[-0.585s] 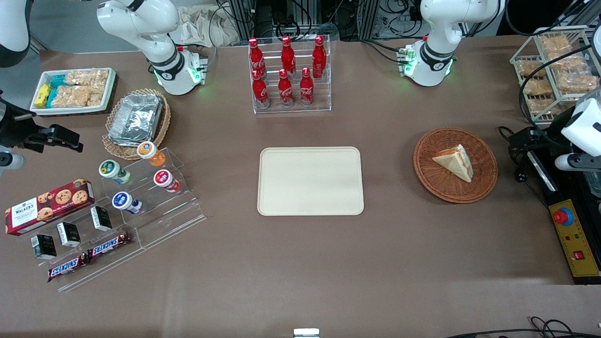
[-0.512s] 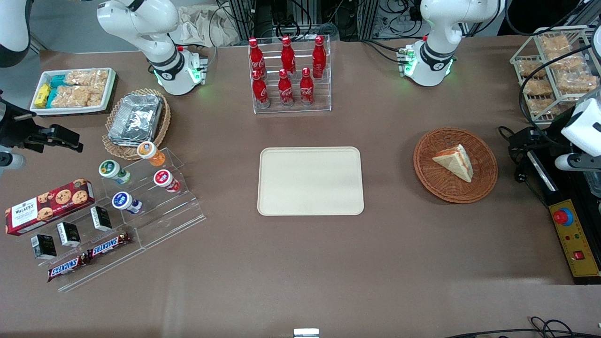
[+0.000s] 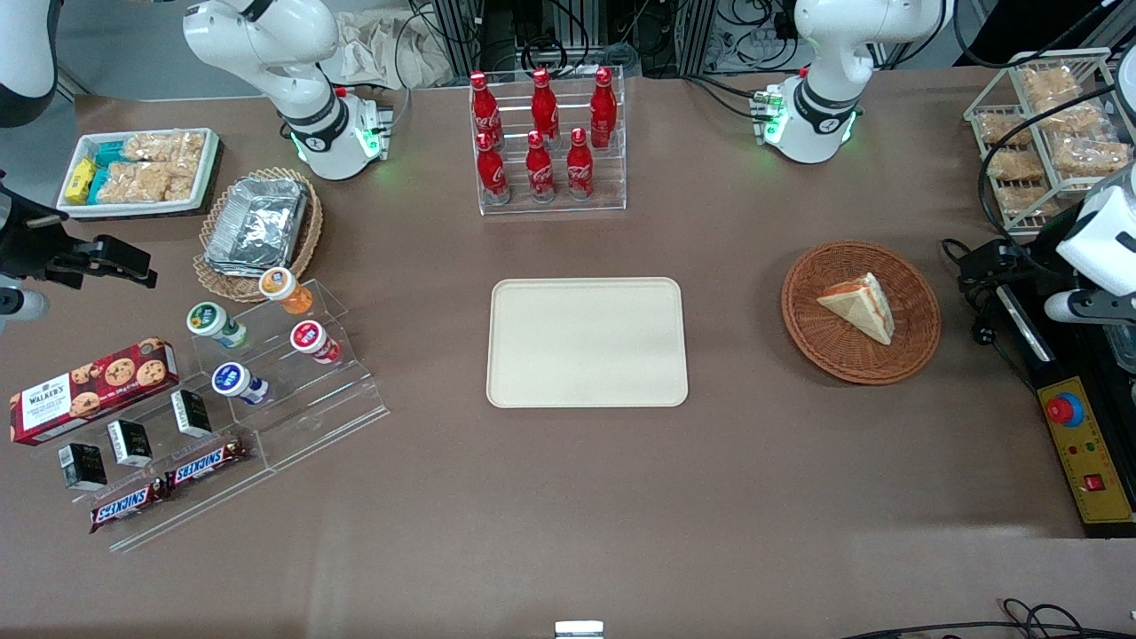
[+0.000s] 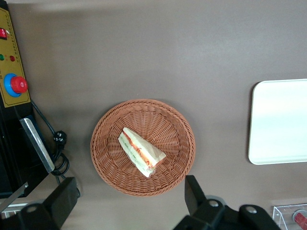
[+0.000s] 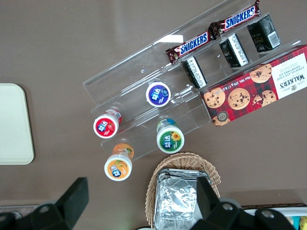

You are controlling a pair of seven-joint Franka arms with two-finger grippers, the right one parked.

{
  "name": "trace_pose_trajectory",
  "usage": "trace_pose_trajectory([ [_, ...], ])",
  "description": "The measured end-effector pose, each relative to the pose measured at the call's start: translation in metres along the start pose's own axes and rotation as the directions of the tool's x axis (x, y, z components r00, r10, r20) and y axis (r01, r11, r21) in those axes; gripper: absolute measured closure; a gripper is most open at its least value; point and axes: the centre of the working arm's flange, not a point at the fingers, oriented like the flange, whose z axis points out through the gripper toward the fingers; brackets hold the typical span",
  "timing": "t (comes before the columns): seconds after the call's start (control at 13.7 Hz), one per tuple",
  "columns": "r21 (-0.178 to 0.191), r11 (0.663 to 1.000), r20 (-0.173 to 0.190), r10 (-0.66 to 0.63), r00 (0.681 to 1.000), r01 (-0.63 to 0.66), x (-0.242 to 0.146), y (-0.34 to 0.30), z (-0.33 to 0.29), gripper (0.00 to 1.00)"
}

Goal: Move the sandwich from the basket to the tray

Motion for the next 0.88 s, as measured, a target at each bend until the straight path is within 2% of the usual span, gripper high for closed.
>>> trace_pose_trajectory([
  [0.29, -0.001, 1.000, 0.009, -0.003, 1.000, 0.003, -0.001, -0.002, 0.001, 0.00],
  [0.88, -0.008, 1.000, 0.080, -0.011, 0.997, 0.012, -0.016, -0.003, 0.025, 0.00],
])
